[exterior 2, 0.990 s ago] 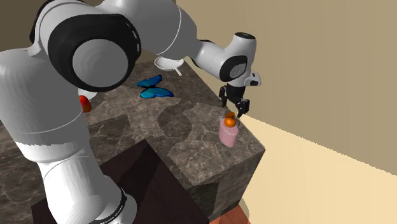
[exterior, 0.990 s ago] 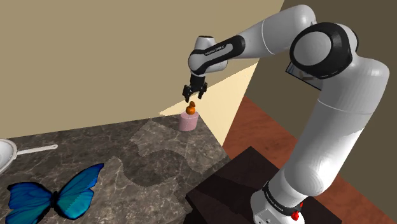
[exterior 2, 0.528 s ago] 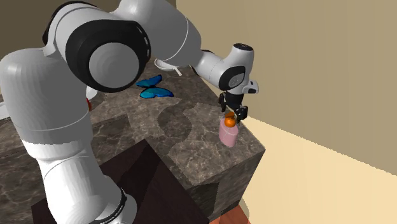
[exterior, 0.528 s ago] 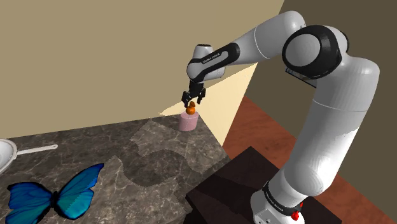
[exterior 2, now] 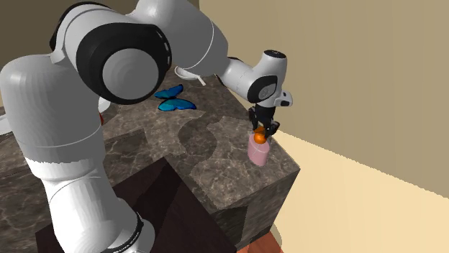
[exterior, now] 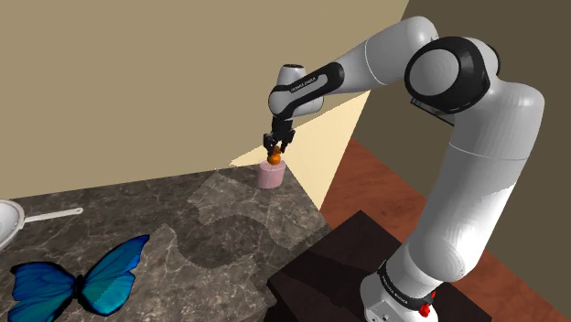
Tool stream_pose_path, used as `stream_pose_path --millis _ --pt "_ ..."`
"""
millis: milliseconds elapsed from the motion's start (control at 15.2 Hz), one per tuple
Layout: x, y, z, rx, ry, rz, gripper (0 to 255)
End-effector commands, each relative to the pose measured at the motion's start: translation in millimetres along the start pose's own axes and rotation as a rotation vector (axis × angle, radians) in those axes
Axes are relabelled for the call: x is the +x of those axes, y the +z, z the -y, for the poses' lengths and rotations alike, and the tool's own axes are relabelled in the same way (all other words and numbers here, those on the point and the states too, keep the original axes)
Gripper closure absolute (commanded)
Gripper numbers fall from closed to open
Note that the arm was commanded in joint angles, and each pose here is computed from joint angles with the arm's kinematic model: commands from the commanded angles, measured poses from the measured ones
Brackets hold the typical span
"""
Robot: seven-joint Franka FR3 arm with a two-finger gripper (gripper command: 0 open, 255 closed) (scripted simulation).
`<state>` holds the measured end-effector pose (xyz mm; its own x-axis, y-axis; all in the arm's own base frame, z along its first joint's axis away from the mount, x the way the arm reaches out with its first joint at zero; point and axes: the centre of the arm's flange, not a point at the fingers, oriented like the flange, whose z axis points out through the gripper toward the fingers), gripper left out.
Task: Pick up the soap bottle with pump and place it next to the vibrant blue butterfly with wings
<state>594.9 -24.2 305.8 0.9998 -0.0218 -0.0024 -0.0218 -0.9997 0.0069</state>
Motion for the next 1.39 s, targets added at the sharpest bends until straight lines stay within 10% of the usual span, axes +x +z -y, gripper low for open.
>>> stream_pose_path --millis 0,1320 --pt "0 0 0 0.0 0.0 0.0 255" --pt "0 -63 0 0.0 0.0 0.0 255"
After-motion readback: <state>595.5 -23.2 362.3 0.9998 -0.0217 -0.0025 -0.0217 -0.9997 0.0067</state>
